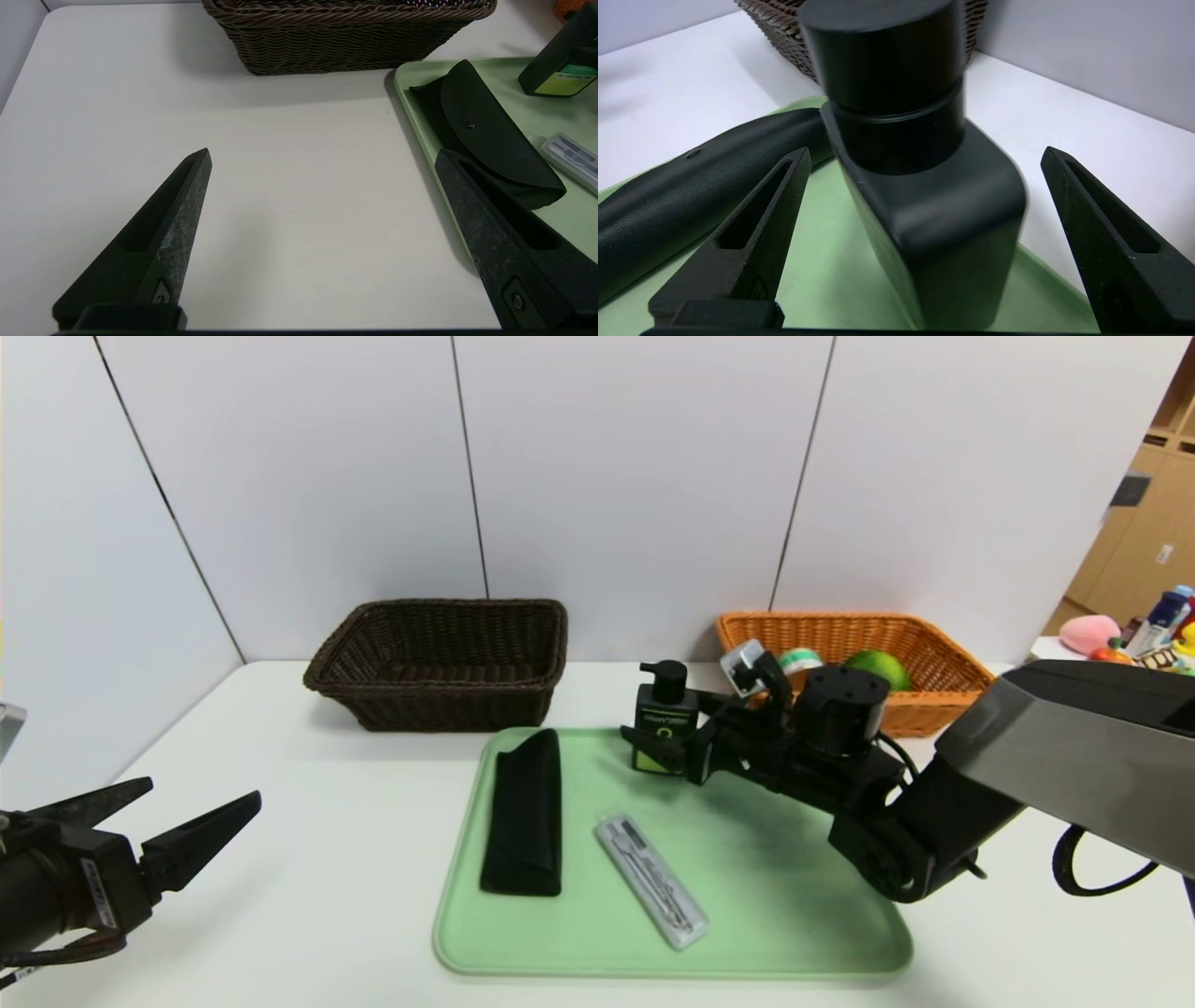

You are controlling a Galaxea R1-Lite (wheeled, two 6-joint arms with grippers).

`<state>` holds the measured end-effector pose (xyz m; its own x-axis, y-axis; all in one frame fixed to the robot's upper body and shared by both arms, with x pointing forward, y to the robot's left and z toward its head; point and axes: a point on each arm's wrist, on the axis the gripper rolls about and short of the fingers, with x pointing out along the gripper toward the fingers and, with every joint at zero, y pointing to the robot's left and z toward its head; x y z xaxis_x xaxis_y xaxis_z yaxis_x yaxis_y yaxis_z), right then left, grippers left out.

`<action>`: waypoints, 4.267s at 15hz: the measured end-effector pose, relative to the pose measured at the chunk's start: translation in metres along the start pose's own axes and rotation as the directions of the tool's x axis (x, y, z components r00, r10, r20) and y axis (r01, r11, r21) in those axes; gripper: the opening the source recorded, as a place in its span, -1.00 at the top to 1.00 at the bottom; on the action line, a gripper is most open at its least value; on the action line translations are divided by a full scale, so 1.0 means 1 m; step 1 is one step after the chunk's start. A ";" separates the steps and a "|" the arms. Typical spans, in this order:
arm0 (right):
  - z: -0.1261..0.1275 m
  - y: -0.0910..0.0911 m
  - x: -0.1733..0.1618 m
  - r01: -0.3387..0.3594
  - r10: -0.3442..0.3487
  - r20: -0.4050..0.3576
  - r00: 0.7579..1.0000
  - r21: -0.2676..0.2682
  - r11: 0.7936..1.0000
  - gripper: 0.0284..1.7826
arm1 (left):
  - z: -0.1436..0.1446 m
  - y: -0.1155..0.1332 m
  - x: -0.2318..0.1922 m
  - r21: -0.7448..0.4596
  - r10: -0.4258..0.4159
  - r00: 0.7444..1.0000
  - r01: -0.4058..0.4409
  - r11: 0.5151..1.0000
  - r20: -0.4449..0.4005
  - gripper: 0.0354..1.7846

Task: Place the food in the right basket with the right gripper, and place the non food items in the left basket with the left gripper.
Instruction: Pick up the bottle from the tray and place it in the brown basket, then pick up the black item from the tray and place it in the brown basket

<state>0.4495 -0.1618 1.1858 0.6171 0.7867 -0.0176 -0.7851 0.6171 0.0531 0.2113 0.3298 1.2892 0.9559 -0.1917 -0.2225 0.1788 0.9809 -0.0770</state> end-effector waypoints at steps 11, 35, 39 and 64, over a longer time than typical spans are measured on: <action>0.000 0.011 -0.004 -0.015 0.015 -0.013 1.000 0.008 1.000 0.33 | -0.001 0.000 0.000 0.000 0.000 1.000 0.000 1.000 -0.002 -0.89; 0.110 0.064 0.150 0.110 -0.094 0.142 0.985 -0.111 0.988 0.33 | -0.004 -0.004 -0.017 0.007 -0.006 0.999 0.006 1.000 0.053 -0.89; 0.097 0.062 0.155 0.112 -0.095 0.152 0.984 -0.113 0.987 0.33 | -0.004 -0.004 -0.017 0.009 -0.011 0.999 0.010 1.000 0.052 -0.89; 0.205 0.111 -0.004 0.336 -0.298 -0.451 0.842 0.005 0.942 -0.85 | -0.004 -0.004 -0.016 0.013 -0.011 0.998 0.011 1.000 0.068 -0.89</action>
<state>0.3711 -0.1004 1.3964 0.7295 0.4867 -0.4805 -0.5320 0.8454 0.0486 0.1940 0.3290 1.2894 0.9674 -0.2001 -0.1551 0.1918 0.9791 -0.0672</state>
